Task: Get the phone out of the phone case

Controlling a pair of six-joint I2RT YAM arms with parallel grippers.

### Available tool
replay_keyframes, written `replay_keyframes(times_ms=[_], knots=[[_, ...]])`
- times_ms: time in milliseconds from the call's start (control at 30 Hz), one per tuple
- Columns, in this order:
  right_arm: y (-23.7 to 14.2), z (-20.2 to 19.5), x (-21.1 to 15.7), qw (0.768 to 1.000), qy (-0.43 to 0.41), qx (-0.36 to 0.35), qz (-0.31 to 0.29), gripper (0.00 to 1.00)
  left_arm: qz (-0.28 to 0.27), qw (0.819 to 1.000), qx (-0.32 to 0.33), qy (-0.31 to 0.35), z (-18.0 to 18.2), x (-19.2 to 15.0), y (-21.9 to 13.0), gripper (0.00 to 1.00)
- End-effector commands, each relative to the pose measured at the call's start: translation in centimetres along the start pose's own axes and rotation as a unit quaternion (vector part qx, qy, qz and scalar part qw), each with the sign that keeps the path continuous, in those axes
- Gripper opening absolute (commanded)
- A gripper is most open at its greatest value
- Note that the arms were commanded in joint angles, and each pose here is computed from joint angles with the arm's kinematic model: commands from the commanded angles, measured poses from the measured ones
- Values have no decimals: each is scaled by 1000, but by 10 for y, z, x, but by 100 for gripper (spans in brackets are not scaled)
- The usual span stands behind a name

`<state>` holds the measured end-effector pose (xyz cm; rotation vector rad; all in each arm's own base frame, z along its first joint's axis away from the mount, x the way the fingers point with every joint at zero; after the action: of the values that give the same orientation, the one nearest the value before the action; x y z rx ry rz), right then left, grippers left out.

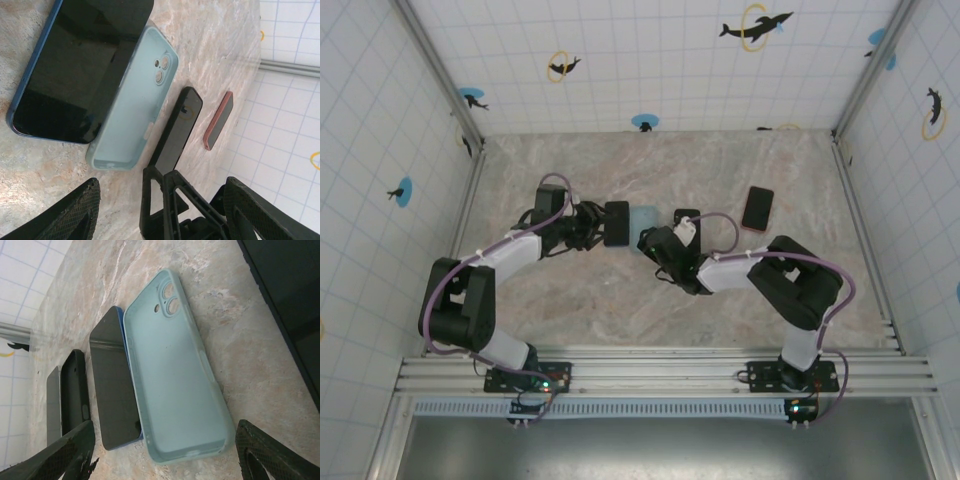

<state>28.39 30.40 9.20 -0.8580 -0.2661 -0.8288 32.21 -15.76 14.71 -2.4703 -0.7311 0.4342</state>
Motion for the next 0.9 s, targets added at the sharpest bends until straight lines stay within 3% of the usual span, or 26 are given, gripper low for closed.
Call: replay_keyframes(times_ms=[0,133,267,367,467,667,867], knots=[[-12,26,24,999,-12,29,-22,76,-3,1000,-11,20,-11,1,-8,67],[-20,33,36,997,-67,41,-10,77,-5,1000,-12,24,-11,-3,-13,67],[-30,42,36,978,-202,40,18,77,-6,1000,-7,28,-6,-8,-19,67],[-35,36,27,944,-320,44,68,77,-9,999,-2,33,-2,-13,-25,67],[-43,22,10,888,-444,8,118,77,-8,999,-2,35,2,-18,-29,67],[-50,-7,-5,840,-527,-29,124,78,-5,999,3,42,4,-21,-32,67],[-36,-17,-17,822,-549,-44,143,77,-3,999,6,50,1,-20,-32,67]])
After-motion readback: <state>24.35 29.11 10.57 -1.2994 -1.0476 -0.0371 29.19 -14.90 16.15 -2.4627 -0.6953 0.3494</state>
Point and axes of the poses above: each hand's point on the last joint's axis, 136 mm out from that joint toward the fingers, its own y axis out along the fingers, its own z axis along the line the jaws close on, x = y × z, the point moved 6 cm from there along -y, back along the fingers, and after that the axes turned 7 degrees about -y, right-handed, at the moved point
